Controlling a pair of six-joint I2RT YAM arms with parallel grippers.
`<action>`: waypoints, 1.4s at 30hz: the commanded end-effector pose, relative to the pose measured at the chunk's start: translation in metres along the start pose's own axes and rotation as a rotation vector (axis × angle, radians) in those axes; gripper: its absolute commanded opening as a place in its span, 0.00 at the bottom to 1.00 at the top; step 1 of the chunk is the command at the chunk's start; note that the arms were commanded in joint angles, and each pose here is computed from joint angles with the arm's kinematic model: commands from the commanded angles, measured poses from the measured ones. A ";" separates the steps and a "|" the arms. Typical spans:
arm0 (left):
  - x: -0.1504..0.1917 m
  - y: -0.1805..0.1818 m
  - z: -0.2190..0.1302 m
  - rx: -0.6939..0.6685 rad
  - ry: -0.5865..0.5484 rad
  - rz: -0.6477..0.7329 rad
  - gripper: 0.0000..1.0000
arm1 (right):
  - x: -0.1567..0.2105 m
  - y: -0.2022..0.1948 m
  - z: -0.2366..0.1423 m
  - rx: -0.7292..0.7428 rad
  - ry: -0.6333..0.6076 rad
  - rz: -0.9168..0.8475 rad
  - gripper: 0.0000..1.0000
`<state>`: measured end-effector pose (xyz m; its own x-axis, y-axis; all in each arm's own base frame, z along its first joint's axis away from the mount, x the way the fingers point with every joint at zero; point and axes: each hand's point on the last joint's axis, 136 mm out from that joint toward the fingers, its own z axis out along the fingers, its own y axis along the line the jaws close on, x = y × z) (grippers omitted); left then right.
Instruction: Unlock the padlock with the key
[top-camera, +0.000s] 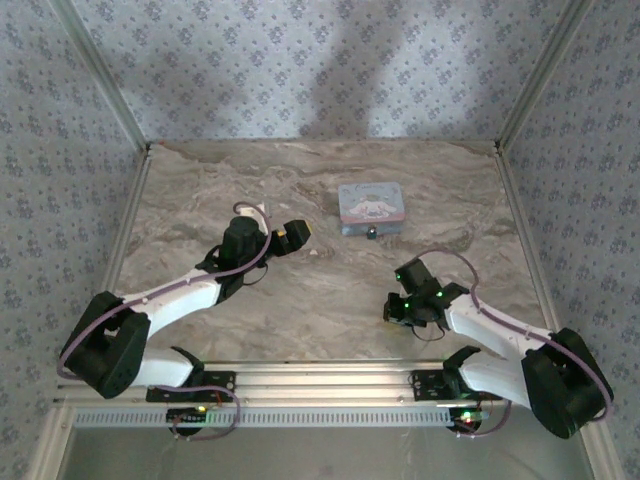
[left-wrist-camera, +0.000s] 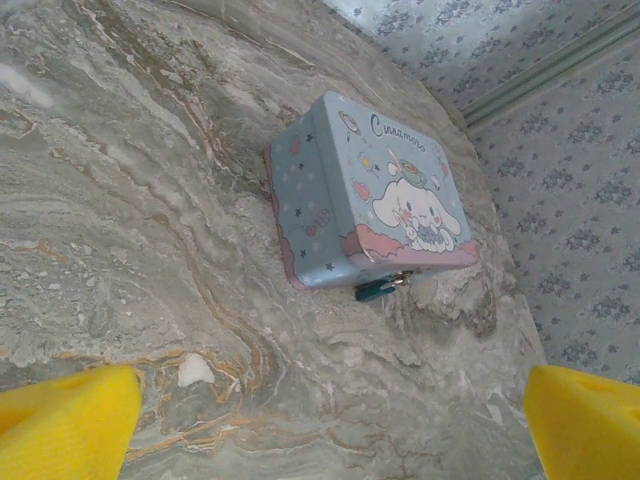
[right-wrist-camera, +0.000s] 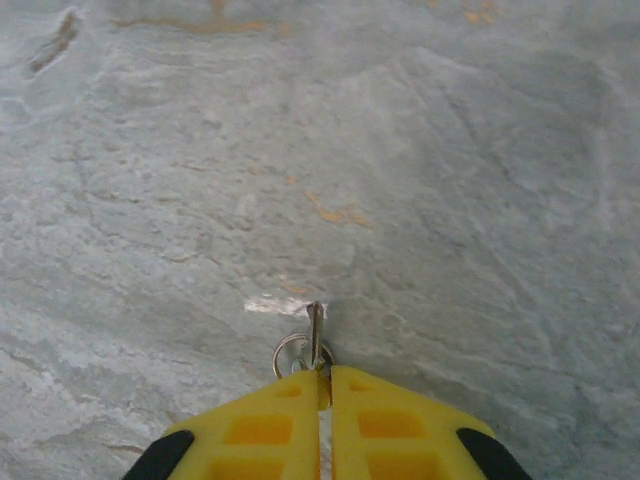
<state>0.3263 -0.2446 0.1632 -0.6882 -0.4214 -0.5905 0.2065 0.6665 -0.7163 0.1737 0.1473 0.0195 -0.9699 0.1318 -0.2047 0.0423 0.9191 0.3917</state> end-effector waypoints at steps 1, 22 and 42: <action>-0.011 -0.013 -0.001 0.016 -0.027 0.010 0.98 | -0.003 0.006 -0.005 -0.012 -0.014 -0.014 0.07; -0.027 -0.084 -0.033 0.338 0.068 0.131 0.92 | -0.081 0.087 -0.068 -0.217 -0.389 -0.513 0.00; 0.012 -0.173 -0.054 0.698 0.283 0.315 0.55 | -0.108 0.207 -0.178 -0.703 -0.649 -0.845 0.00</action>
<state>0.2520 -0.3244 0.2910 -0.6921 -0.0866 -0.7165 0.6923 0.2009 -0.6931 0.2507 0.2480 0.2625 -0.3759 -0.0581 -0.9249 -0.8074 0.5104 0.2961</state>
